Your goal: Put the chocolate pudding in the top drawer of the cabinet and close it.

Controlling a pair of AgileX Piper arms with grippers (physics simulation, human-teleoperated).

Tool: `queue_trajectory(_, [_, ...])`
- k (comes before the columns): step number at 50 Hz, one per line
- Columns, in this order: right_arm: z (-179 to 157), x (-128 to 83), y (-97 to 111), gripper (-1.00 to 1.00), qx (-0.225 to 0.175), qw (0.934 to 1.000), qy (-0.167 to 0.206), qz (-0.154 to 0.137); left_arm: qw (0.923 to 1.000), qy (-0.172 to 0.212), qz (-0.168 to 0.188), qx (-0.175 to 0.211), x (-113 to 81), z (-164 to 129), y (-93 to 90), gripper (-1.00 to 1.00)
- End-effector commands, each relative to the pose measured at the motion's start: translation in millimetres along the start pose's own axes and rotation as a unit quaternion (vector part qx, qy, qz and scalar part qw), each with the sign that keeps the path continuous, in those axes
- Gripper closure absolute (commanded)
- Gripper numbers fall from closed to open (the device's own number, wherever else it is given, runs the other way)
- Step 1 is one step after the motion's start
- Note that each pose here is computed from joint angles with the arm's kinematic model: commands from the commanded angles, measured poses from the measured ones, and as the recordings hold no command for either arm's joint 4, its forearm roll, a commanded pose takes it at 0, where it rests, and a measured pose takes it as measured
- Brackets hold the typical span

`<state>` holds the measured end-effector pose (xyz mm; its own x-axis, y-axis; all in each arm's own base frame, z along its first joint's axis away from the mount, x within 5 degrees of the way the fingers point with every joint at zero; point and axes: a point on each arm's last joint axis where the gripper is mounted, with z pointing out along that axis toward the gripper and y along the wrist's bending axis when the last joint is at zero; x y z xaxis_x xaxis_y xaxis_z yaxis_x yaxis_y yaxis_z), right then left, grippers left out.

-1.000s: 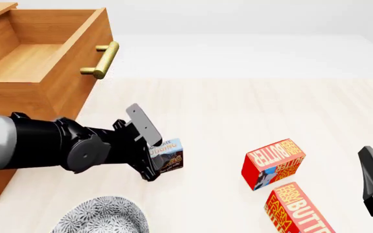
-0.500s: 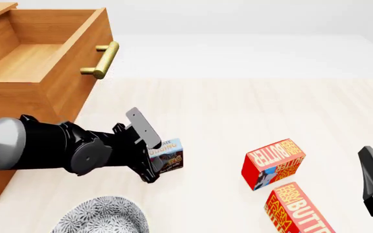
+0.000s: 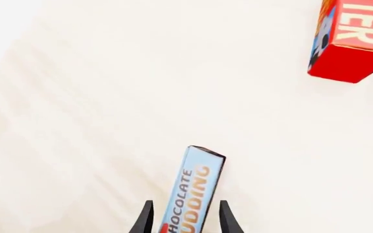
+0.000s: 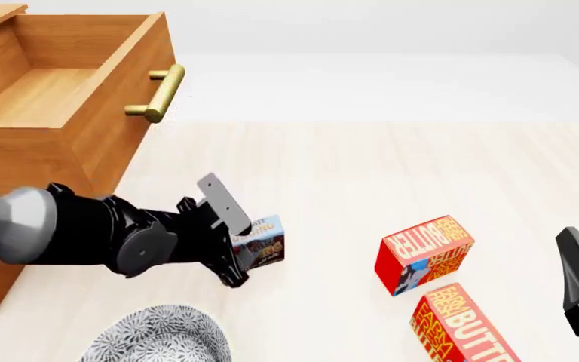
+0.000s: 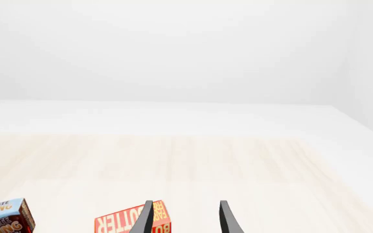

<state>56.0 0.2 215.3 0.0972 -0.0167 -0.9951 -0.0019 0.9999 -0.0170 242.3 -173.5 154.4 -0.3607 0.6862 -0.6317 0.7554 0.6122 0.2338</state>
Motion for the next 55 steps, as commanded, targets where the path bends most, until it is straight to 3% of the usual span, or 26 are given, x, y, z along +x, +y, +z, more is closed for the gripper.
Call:
queue_trajectory(1, [0,0,0,-1.0,0.0,1.0,0.0,0.0,0.9998,0.01,-0.019,-0.005,11.2,2,2.8,1.0])
queue_trajectory(8, [0,0,0,-1.0,0.0,1.0,0.0,0.0,0.9994,-0.007,-0.034,-0.003,4.4,-21,-1.9,1.0])
queue_trajectory(13, [0,0,0,-1.0,0.0,1.0,0.0,0.0,0.9981,-0.051,-0.034,0.003,-11.2,-59,-10.9,1.0])
queue_trajectory(15, [0,0,0,-1.0,0.0,1.0,0.0,0.0,0.998,-0.052,-0.031,0.017,-15.9,-59,-19.8,1.0])
queue_trajectory(34, [0,0,0,-1.0,0.0,1.0,0.0,0.0,0.9951,-0.092,-0.032,0.018,-22.6,-86,-23.5,1.0])
queue_trajectory(53, [0,0,0,-1.0,0.0,1.0,0.0,0.0,0.991,-0.126,0.004,0.045,-34.8,-109,-41.7,1.0])
queue_trajectory(55, [0,0,0,-1.0,0.0,1.0,0.0,0.0,0.9893,-0.135,0.023,0.05,-36.9,-111,-46.6,1.0])
